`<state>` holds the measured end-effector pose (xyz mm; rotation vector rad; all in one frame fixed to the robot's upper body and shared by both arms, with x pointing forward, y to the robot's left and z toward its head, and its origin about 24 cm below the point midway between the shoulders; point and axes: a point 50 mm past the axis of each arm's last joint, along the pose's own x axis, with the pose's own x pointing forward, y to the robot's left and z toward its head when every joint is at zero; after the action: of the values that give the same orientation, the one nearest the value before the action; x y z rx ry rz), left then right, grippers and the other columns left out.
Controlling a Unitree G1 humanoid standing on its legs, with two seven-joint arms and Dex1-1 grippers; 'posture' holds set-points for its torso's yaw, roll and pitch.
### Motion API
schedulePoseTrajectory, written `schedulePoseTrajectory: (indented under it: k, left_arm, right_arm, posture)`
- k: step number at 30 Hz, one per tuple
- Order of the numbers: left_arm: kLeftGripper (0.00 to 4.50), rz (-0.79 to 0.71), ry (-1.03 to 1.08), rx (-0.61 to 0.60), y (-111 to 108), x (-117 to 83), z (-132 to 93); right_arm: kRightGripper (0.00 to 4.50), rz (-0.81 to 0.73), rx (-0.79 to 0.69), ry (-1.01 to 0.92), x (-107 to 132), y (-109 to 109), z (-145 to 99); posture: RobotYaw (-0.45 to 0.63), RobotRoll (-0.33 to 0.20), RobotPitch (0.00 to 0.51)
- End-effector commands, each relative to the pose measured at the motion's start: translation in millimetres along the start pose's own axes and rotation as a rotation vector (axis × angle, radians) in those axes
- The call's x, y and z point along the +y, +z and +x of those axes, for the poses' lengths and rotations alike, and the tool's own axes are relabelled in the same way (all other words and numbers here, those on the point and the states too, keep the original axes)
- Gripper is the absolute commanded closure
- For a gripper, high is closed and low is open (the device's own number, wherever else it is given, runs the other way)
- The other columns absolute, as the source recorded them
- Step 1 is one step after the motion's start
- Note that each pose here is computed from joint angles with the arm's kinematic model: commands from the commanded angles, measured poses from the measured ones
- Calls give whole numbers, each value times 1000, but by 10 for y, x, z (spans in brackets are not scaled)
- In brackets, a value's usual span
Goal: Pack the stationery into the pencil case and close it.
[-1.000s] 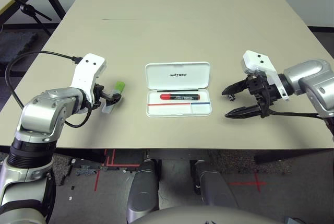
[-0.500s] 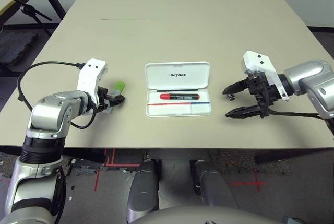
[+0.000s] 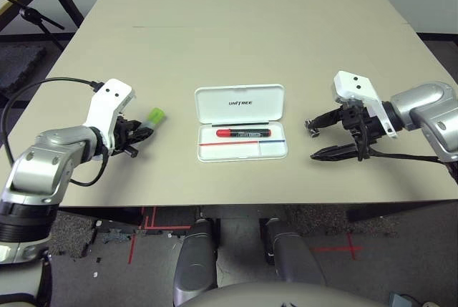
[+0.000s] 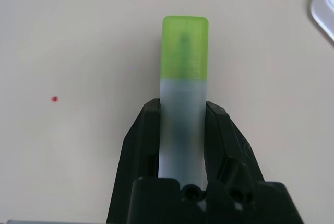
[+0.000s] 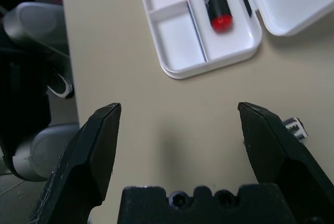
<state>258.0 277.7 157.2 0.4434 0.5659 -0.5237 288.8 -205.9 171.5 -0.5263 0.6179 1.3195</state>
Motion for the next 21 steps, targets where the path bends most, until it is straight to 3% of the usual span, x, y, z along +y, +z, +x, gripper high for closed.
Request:
schedulePoseTrajectory:
  k: [1, 9, 21]
  left_arm:
    - [3415, 109, -67, -55, 122, -5, -184]
    - [3415, 263, -248, -86, 278, -177, -392]
    - [3415, 428, -394, -150, 592, -669, -207]
  right_arm:
    - [0, 4, 30, 3, -4, -55, 12]
    - [0, 2, 43, -9, -32, -84, 4]
    - [0, 1, 57, -23, -52, -107, -9]
  posture:
    - [70, 0, 171]
    - [72, 0, 167]
    - [62, 0, 165]
